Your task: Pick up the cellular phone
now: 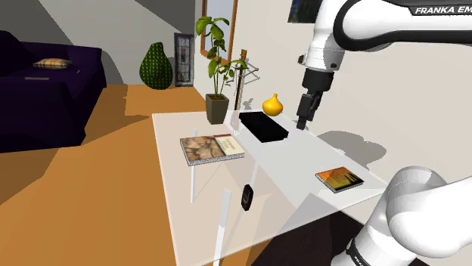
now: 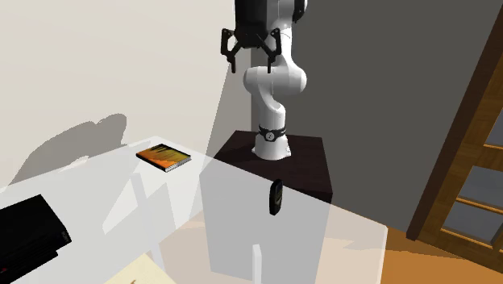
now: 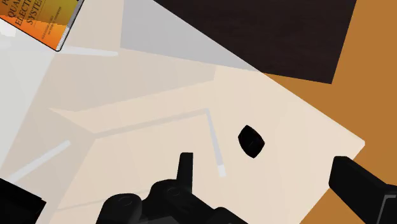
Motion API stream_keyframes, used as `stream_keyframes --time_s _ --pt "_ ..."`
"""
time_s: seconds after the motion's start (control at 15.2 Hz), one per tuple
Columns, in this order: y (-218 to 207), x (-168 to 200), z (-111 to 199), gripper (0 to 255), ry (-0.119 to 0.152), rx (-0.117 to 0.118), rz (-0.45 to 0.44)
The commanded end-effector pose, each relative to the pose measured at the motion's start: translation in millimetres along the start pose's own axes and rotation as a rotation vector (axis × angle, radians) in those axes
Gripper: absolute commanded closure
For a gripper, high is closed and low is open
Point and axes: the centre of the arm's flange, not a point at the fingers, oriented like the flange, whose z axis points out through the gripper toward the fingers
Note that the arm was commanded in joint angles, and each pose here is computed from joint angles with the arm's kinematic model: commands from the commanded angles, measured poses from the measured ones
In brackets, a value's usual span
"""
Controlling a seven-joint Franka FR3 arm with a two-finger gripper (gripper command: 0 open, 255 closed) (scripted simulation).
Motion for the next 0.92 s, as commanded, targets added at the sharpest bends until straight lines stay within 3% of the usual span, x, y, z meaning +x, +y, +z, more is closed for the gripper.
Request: stream_keyframes --time_s 0.0,0.86 --pt "0.0 0.0 0.0 0 0.0 0.0 0.0" --pt "-46.2 63.4 152.0 0 0.025 -0.029 -0.243"
